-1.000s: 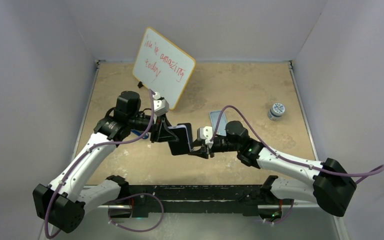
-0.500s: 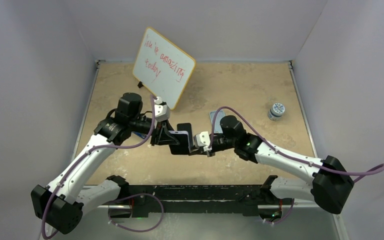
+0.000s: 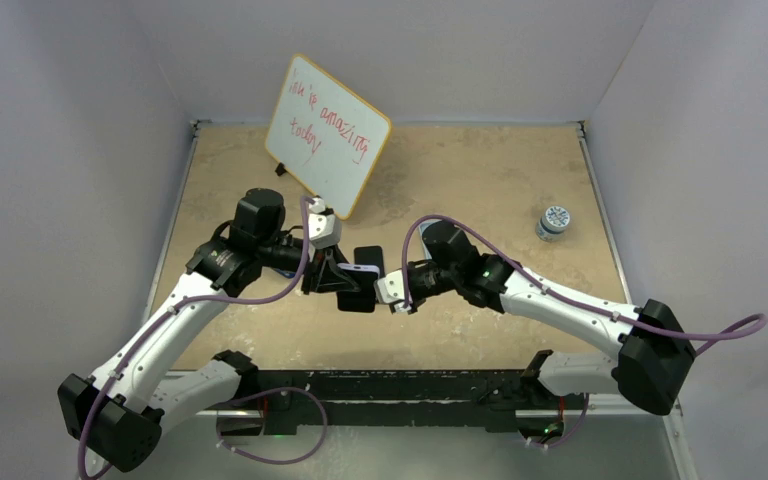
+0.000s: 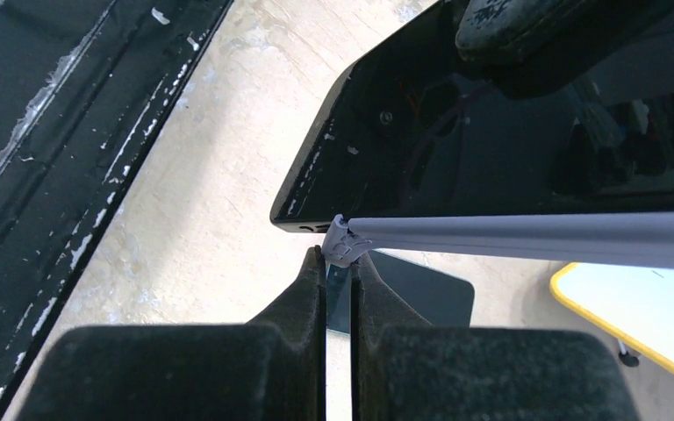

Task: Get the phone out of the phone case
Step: Remove the phone from the phone case.

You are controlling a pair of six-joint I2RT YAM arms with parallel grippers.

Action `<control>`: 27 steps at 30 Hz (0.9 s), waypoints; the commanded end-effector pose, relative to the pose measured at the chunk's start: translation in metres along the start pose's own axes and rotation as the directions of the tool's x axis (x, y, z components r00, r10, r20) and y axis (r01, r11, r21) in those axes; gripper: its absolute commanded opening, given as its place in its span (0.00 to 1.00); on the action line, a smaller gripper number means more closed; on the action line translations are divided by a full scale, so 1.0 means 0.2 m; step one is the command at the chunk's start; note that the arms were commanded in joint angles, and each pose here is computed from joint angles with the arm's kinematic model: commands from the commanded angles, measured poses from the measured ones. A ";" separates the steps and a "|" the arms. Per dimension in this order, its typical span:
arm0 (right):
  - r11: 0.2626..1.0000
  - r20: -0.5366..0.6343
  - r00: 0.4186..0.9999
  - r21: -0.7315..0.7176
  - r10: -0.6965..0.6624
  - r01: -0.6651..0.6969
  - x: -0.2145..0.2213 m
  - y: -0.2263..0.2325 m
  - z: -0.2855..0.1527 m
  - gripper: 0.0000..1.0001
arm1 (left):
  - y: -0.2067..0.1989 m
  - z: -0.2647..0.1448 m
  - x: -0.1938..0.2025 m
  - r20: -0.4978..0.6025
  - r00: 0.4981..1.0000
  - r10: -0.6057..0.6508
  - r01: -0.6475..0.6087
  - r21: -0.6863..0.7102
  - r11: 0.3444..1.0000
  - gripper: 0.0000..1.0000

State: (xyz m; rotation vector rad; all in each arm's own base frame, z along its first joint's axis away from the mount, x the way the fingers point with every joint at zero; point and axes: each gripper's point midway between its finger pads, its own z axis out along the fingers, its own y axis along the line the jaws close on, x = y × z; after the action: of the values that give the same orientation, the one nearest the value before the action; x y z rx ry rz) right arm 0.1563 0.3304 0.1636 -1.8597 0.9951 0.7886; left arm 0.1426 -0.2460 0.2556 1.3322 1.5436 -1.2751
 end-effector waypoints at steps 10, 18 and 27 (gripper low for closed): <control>0.937 0.134 0.989 0.334 0.059 -0.101 -0.12 -0.26 -0.09 0.07 | -0.11 0.00 -0.06 0.050 0.998 0.033 -0.036 0.062 0.997 0.00; 0.821 0.339 0.911 0.432 0.235 -0.373 -0.13 -0.33 -0.15 0.20 | -0.08 0.01 -0.05 0.060 0.998 -0.021 0.019 0.035 0.999 0.00; 0.715 0.505 0.817 0.458 0.280 -0.528 -0.19 -0.39 -0.24 0.24 | 0.01 0.07 -0.02 0.096 0.978 -0.184 0.185 -0.002 0.983 0.00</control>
State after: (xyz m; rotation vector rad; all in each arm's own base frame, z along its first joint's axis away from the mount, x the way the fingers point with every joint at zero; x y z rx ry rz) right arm 0.1859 0.3250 0.1674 -1.1610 1.4097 0.9493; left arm 0.1664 -0.2517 0.2544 1.1767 1.5802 -1.2055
